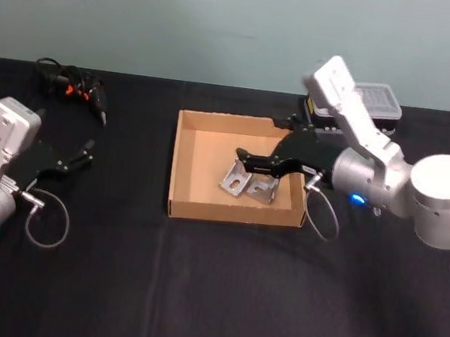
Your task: Use one hand to pick up the angle iron from the table and place it into the box.
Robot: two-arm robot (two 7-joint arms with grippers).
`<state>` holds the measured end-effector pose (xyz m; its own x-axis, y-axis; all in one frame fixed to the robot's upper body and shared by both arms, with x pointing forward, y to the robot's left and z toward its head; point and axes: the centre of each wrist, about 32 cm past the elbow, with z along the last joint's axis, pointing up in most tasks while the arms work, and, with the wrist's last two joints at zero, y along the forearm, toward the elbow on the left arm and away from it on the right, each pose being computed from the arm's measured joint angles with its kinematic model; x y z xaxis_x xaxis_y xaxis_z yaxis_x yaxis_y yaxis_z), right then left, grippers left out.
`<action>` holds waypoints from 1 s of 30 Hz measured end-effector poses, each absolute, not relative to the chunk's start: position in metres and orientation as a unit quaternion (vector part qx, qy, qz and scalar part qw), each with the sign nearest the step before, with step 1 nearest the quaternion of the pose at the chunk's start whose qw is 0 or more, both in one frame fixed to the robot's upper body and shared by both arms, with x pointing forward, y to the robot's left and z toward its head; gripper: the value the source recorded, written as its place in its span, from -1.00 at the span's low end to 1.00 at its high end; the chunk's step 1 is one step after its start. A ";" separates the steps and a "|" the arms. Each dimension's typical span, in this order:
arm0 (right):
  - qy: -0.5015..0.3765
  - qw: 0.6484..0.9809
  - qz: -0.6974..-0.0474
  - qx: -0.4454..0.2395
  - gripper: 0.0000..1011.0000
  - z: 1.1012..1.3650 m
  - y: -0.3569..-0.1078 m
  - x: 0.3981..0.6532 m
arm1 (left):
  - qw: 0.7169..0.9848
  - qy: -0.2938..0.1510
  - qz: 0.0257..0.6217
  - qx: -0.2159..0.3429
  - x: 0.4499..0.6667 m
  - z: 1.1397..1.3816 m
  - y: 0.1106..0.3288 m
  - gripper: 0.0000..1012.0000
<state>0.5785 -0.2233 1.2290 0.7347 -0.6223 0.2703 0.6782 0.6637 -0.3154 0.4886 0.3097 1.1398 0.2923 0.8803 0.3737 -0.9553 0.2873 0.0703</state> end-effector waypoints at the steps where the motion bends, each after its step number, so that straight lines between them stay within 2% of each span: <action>1: -0.072 0.908 -0.365 -0.194 0.99 1.230 -0.227 0.572 | 0.791 -0.132 0.580 0.141 0.489 1.140 0.310 0.98; 7: -0.076 0.899 -0.396 -0.173 0.99 1.231 -0.238 0.549 | 0.791 -0.132 0.580 0.141 0.489 1.140 0.310 0.98; 16: -0.091 0.867 -0.462 -0.164 0.99 1.222 -0.254 0.517 | 0.791 -0.132 0.580 0.141 0.489 1.140 0.310 0.98; 27: -0.086 0.831 -0.522 -0.171 0.99 1.209 -0.266 0.503 | 0.791 -0.132 0.580 0.141 0.489 1.140 0.310 0.98; 30: -0.086 0.831 -0.523 -0.171 0.99 1.209 -0.266 0.503 | 0.791 -0.132 0.580 0.141 0.489 1.140 0.310 0.98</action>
